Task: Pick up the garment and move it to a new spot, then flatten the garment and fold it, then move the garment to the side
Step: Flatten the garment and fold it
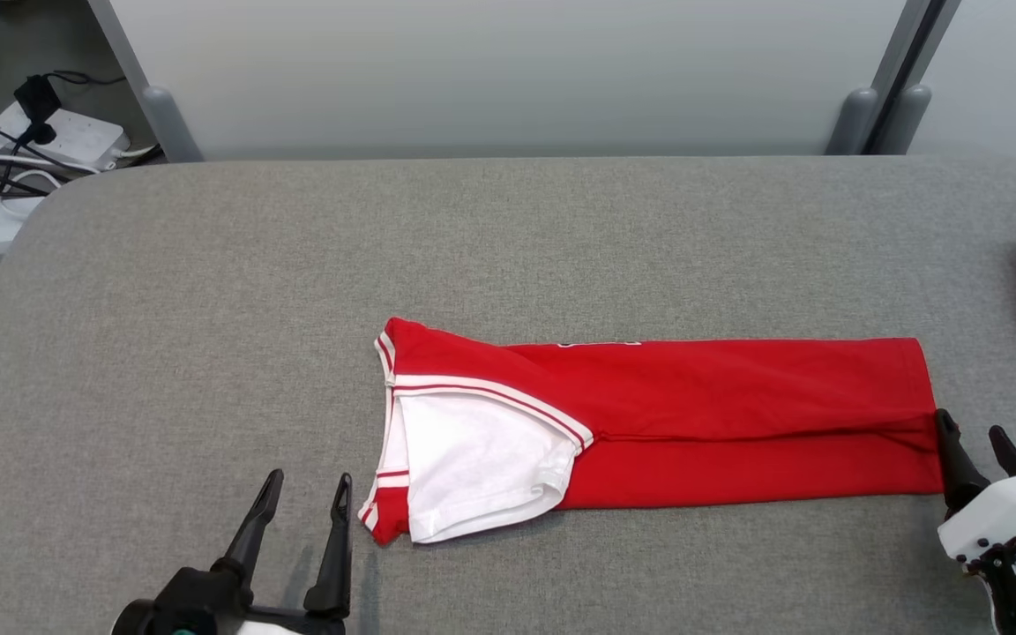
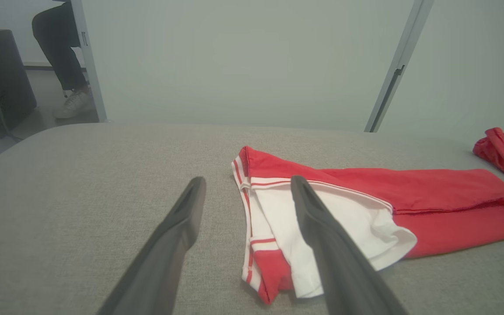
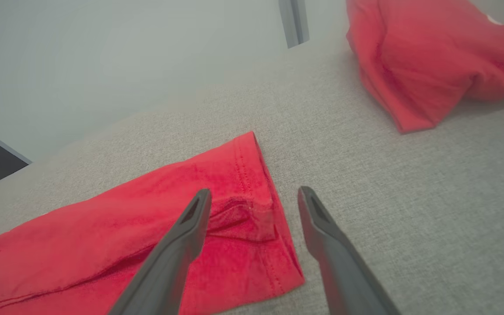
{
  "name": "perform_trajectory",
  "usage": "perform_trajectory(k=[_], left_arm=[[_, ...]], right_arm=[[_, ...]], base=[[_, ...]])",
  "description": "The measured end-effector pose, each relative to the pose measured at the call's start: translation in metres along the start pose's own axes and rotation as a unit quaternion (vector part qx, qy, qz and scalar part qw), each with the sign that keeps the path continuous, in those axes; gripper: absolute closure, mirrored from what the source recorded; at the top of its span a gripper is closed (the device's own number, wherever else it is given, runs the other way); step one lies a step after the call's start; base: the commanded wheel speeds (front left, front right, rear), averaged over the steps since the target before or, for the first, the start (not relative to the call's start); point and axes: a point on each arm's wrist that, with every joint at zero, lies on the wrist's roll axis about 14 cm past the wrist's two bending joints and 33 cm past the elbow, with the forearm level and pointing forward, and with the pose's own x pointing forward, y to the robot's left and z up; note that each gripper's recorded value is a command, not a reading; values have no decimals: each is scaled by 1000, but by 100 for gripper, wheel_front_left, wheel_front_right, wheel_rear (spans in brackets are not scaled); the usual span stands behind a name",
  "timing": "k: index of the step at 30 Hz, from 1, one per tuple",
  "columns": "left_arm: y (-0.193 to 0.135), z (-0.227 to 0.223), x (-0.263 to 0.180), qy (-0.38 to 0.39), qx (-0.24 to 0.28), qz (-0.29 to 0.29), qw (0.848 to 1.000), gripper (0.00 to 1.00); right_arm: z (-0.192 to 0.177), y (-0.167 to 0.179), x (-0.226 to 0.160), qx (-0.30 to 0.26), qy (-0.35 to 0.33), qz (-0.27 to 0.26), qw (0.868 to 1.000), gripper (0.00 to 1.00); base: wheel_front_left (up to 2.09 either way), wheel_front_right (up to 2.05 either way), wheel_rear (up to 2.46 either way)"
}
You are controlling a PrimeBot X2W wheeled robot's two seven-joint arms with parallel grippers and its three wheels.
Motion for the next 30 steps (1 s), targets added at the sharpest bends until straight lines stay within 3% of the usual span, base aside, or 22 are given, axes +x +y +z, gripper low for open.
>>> perform_trajectory(k=[21, 23, 24, 25, 26, 30], left_arm=[[2, -5, 21, 8, 6, -7, 1000, 0], [2, -5, 21, 8, 6, -7, 1000, 0], [1, -5, 21, 7, 6, -9, 1000, 0], [1, -5, 21, 7, 5, -10, 1000, 0], [1, -5, 21, 7, 5, -10, 1000, 0], [0, -3, 20, 4, 6, -12, 1000, 0]], right_arm=[[-38, -5, 33, 47, 110, -39, 992, 0], [-38, -6, 33, 52, 114, -41, 991, 58], [-38, -6, 33, 53, 115, -41, 991, 93], [-39, -5, 32, 51, 118, -39, 991, 93], [-41, -2, 32, 49, 123, -35, 991, 100], [-40, 1, 30, 39, 123, -28, 991, 100]], base=[[0, 0, 0], [0, 0, 0], [0, 0, 0], [0, 0, 0], [0, 0, 0], [0, 0, 0]])
